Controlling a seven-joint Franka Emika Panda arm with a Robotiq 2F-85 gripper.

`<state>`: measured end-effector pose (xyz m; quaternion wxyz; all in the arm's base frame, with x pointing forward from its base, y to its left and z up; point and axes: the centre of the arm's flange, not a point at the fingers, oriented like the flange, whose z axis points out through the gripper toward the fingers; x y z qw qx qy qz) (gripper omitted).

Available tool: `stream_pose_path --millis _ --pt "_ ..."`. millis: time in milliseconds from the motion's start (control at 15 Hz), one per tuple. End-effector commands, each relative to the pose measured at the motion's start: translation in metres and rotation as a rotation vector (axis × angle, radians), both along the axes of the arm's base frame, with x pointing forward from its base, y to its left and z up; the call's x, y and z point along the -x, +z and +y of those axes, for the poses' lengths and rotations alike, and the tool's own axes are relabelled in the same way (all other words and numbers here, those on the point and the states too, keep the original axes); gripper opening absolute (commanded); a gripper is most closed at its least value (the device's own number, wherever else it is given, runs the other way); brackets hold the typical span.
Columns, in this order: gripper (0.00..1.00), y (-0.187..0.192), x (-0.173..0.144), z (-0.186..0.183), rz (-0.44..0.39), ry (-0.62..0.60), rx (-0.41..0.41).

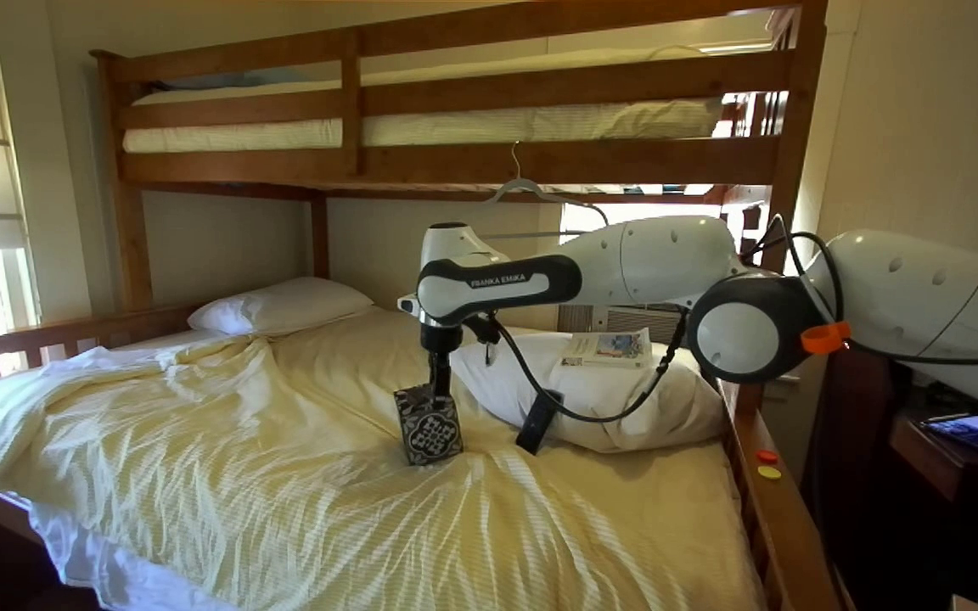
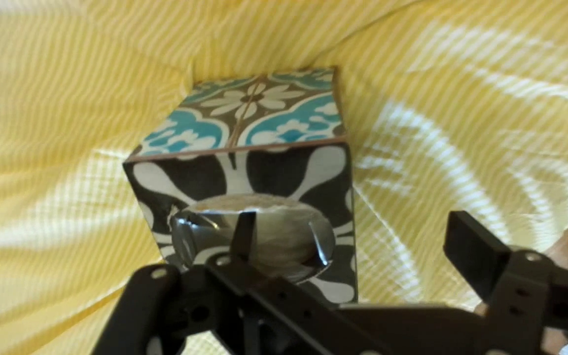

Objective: Move the tissue box to the back.

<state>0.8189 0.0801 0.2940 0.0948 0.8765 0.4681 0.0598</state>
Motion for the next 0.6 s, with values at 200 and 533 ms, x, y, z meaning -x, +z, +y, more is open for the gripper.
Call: stream_pose_path --millis 200,533 --pt "1.00 0.039 0.069 -0.014 0.208 -0.298 0.044" --pt "1.00 0.065 0.106 -0.016 0.431 -0.385 0.116"
